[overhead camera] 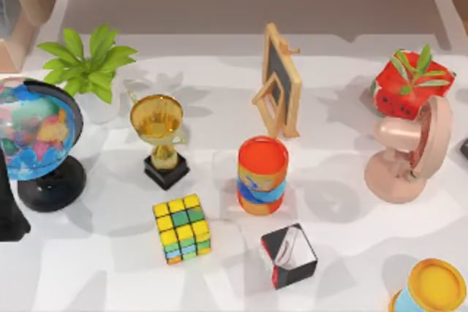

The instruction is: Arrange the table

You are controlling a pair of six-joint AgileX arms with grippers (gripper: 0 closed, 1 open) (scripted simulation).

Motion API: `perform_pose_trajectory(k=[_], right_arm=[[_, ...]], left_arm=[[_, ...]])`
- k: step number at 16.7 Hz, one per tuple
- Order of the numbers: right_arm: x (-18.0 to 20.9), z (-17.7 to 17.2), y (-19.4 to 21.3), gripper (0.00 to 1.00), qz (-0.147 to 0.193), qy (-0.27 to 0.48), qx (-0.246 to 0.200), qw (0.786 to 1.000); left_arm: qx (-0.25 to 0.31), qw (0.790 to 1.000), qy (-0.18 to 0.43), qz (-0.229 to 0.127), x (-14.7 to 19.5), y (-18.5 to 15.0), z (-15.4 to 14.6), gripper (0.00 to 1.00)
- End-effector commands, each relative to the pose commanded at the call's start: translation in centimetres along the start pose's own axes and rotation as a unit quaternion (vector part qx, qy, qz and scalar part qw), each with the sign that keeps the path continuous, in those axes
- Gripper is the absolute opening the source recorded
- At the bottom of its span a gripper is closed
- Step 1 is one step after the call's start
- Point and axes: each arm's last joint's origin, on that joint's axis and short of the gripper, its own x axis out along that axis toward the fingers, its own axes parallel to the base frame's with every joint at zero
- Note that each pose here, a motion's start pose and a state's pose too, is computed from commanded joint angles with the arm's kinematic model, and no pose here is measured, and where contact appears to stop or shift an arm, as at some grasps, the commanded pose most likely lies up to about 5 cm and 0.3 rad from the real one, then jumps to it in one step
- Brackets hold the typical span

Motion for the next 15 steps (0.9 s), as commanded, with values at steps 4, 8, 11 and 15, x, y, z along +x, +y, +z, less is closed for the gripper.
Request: perform_pose_trajectory(k=[4, 8, 11, 15], right_arm=[[-0.7, -0.2, 1.4, 1.0, 0.024, 0.006, 0.012, 1.0], [-1.3, 1.4, -1.0, 1.0, 0.031, 0.0, 0.051, 0.998], [-3.1, 3.8, -5.2, 1.0, 0.036, -0.001, 0.113, 0.993], [-8.6, 8.3, -12.8, 1.0, 0.02, -0.001, 0.221, 0.975]], left_arm=[[0.0, 1.0, 0.0, 0.0, 0.0, 0.0, 0.0, 1.0], [0.0, 1.0, 0.0, 0.0, 0.0, 0.0, 0.0, 1.0], [0.0, 1.0, 0.0, 0.0, 0.0, 0.0, 0.0, 1.0], [0.0, 1.0, 0.0, 0.0, 0.0, 0.0, 0.0, 1.0]])
